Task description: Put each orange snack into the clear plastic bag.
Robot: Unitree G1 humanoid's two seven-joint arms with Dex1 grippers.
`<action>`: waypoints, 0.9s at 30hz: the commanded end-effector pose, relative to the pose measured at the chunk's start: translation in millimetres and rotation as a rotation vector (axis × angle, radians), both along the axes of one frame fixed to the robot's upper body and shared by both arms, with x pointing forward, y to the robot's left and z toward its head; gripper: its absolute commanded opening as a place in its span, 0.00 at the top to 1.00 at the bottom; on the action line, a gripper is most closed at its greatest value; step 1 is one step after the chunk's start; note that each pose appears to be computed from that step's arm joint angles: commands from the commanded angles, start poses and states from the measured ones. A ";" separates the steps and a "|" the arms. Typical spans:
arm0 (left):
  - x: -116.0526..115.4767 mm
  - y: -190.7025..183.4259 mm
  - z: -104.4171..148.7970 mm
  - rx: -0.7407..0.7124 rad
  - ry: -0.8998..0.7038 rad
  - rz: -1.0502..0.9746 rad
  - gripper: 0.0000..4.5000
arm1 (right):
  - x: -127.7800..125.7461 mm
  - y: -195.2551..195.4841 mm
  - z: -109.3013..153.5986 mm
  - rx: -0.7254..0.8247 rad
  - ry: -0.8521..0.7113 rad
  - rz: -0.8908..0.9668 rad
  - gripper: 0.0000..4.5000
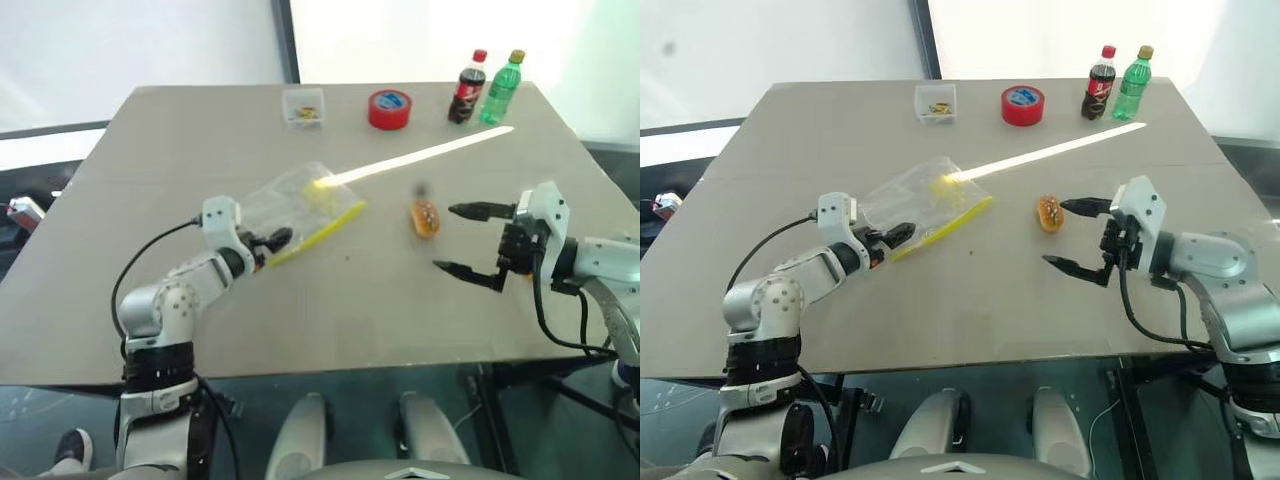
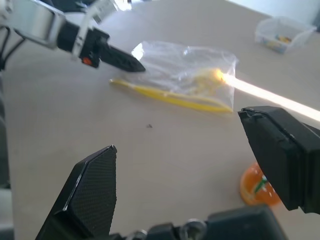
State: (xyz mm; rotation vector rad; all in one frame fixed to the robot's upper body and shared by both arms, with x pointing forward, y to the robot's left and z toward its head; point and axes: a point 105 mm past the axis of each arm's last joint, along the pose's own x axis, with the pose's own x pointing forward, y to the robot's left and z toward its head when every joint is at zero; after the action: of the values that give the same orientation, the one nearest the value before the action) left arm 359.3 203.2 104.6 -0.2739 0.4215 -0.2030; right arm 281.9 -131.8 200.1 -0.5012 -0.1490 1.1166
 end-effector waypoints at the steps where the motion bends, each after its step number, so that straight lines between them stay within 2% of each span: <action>1: -4.5 25.8 -35.8 0.069 0.130 0.082 0.02 | -9.0 12.6 18.7 0.063 -0.015 0.055 0.00; 2: -3.3 26.6 -34.6 0.069 0.124 0.083 0.02 | -9.0 13.8 18.7 0.063 -0.011 0.053 0.00; 11: 0.6 28.3 -29.9 0.067 0.091 0.084 0.93 | -3.1 13.1 14.7 0.029 -0.007 0.010 0.00; 12: 0.1 27.8 -29.0 0.066 0.086 0.078 0.99 | -2.5 13.1 14.3 0.026 -0.008 0.007 0.00; 19: -10.7 8.5 -3.3 -0.056 -0.013 -0.070 0.99 | 15.0 17.1 -5.6 -0.085 -0.038 -0.065 0.00; 23: -23.1 2.0 11.4 -0.123 -0.025 -0.142 0.99 | 20.1 28.2 -11.0 -0.064 -0.035 -0.056 0.00; 27: -31.4 -0.4 24.2 -0.123 -0.028 -0.191 0.99 | 25.7 42.3 -16.7 -0.043 -0.021 -0.033 0.00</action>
State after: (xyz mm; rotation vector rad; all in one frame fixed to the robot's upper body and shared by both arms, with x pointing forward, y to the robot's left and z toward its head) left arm 330.3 203.2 108.7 -0.3679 0.4628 -0.3868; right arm 306.5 -94.4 174.8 -0.5343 -0.0831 1.0852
